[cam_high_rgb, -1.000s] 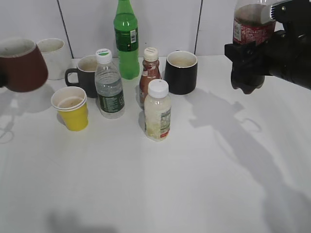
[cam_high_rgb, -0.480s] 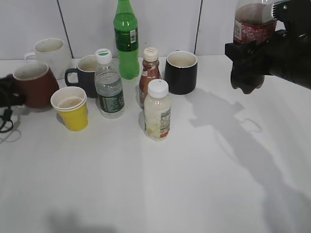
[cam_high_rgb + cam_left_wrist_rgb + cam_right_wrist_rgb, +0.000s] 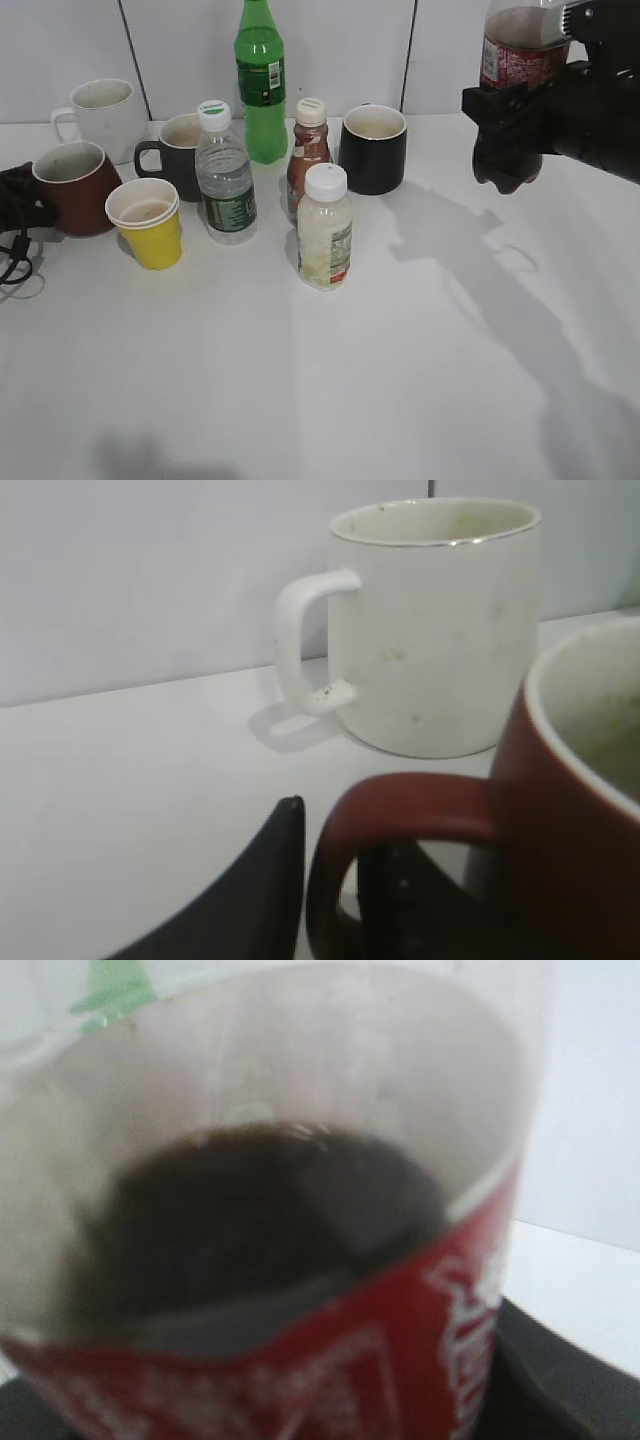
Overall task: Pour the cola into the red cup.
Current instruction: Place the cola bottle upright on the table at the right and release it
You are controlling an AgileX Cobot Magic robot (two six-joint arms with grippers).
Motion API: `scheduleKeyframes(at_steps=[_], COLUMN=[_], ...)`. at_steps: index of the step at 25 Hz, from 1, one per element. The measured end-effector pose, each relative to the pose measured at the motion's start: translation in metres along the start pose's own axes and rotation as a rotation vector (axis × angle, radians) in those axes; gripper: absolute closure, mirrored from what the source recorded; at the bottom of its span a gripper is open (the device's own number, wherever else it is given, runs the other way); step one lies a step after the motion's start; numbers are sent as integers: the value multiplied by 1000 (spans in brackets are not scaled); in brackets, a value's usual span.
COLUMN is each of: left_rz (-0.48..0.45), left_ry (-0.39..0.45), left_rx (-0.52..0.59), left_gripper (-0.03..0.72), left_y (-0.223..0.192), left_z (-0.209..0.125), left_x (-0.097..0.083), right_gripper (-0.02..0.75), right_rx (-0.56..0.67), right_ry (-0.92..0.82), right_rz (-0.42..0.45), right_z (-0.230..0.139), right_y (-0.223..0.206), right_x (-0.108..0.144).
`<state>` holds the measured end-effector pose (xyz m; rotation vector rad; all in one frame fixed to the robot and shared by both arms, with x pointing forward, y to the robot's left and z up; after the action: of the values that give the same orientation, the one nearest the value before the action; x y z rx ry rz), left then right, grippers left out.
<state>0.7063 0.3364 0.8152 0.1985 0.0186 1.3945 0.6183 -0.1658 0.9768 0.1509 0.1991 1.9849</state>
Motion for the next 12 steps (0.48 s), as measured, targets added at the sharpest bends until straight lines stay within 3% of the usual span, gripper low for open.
scheduleKeyframes(at_steps=[12], left_rz=[11], left_ry=[36], left_rx=[55], left_gripper=[445], left_y=[25], left_z=[-11], left_x=[-4], right_gripper=[274], right_rx=[0], right_ry=[-12], right_rz=[1], right_z=[0], right_y=[0], right_x=[0])
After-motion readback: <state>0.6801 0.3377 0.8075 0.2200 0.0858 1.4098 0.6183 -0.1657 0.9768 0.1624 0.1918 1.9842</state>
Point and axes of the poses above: a point on each arm's last joint axis where the gripper is mounted, y pointing back along that axis away from the gripper, x along the wrist's bending axis when the last joint is at zero, z = x × y, the point moved 9 cm from there along -y, pointing out along that axis toward the gripper, and after that the axes turned 4 degrees about -y, right-handed, at the moved point
